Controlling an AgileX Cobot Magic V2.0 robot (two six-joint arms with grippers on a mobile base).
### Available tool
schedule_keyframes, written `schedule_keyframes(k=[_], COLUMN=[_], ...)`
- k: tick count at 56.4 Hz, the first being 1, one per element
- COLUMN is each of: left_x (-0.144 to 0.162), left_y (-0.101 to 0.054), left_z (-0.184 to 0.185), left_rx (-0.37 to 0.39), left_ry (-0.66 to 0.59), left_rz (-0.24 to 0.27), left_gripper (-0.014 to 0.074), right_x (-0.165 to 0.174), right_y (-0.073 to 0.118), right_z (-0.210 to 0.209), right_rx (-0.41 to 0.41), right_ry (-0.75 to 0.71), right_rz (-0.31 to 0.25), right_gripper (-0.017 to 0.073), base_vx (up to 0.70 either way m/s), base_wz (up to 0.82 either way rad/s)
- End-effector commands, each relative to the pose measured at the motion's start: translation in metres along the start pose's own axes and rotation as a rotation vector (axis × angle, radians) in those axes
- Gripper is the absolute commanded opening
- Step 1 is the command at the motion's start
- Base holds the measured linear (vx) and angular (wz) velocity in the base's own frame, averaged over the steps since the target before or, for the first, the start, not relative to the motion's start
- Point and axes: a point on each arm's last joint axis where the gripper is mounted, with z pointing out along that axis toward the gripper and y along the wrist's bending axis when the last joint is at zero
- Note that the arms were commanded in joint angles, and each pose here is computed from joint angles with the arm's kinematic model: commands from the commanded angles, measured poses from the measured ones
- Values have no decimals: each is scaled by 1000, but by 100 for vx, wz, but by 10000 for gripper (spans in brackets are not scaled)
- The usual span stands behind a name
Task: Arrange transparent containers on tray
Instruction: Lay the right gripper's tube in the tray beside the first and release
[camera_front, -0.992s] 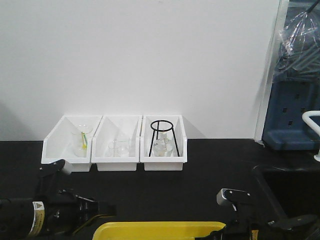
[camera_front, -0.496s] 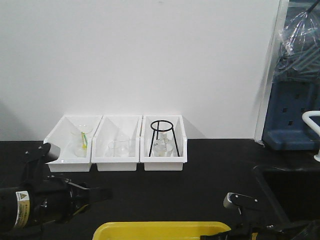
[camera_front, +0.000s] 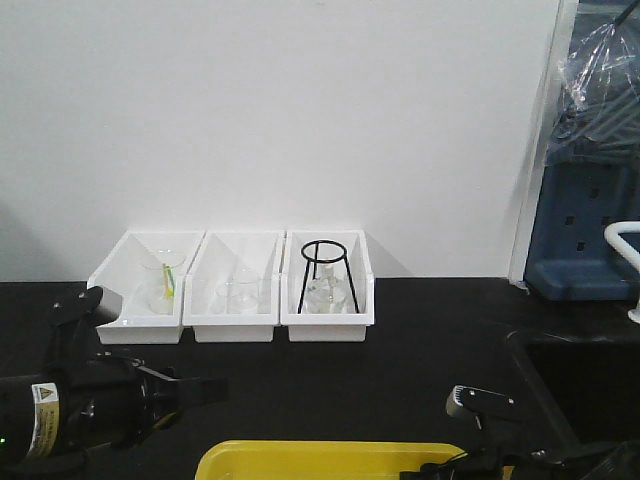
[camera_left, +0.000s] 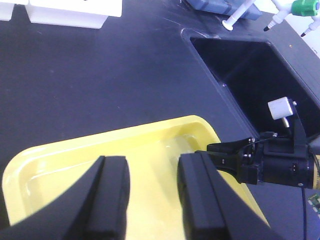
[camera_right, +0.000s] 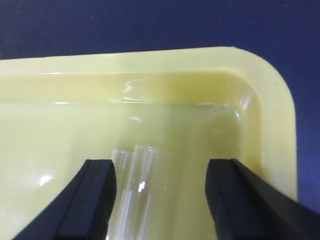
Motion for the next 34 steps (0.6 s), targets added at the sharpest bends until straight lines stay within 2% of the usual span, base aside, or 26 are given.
schedule_keyframes(k=[1,10,16,19,25,30,34], left_x=[-12,-12,-10,-9,-5,-1,4], left_y=[-15,-15,-17,-19,-22,-24,-25], left_z=[-10,-10,-10,-10,-10,-11,-11], left_rx=[48,52,76,97,133,152,171], left_ry=[-54,-52,-36,-22,17,60,111], left_rz=[1,1,5,9,65,110,156], left_gripper=[377,377,375,364,298,199,83], right_x=[-16,-20,-26,-29,-38,-43,-44], right_y=[3,7,14,19,30,42,52], right_z=[-11,-17,-31,-41,-71,-104,-136], right_rx=[11,-12,-43,-63,-109,-156,-199], right_ry=[-75,-91,-129,-155,-234,-315,-386], right_rz=[-12,-18,-65,-107,-196,-269,-343], right_gripper=[489,488,486,477,421,321,200], base_vx=[0,0,0,0,0,0,0], base_wz=[0,0,0,0,0,0,0])
